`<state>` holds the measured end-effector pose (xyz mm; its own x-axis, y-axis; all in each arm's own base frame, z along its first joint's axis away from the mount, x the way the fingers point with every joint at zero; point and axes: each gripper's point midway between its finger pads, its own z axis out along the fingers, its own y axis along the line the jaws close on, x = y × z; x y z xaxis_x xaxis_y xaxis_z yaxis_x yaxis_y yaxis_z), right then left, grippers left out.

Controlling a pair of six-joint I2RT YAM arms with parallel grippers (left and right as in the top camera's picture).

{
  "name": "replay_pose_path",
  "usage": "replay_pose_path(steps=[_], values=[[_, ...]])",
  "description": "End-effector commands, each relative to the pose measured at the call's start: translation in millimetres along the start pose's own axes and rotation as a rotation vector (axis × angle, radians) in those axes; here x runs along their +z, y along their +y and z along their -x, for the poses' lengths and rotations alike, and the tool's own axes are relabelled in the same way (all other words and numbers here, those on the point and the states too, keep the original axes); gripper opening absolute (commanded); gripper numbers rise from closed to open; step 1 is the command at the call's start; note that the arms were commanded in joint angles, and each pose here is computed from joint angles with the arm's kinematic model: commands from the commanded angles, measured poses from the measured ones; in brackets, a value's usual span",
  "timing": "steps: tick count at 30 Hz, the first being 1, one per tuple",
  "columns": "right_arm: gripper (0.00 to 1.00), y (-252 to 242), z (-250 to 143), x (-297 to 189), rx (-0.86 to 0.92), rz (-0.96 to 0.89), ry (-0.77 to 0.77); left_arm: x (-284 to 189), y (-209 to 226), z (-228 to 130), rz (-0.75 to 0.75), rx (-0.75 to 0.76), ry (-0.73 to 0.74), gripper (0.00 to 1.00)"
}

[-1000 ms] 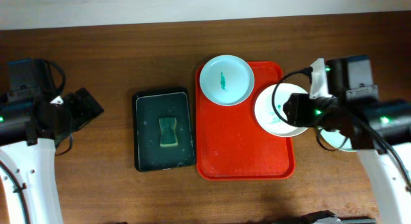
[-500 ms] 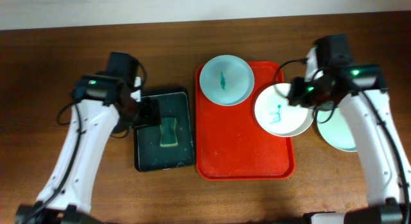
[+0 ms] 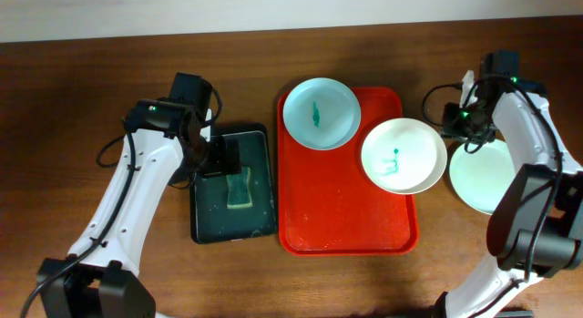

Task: Clean dirty plates on tray and stack at the side
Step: 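Grasp the white plate rim with right gripper and slide it down the tray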

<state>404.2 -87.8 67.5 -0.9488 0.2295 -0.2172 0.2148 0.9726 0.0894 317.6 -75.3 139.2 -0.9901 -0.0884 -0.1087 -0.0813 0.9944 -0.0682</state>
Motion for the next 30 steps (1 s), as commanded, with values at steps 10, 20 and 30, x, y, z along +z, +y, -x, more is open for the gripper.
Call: replay_pose_path(steps=[10,20,30], values=[[0.40,10,-31,26,-0.017,0.034,0.135,2,2,0,0.009,0.009,0.003,0.99],[0.04,17,-62,19,-0.005,0.059,0.219,2,2,-1,0.010,0.009,0.005,0.99],[0.04,86,-121,-41,-0.079,0.083,0.365,2,2,-1,0.009,0.009,0.006,0.99]])
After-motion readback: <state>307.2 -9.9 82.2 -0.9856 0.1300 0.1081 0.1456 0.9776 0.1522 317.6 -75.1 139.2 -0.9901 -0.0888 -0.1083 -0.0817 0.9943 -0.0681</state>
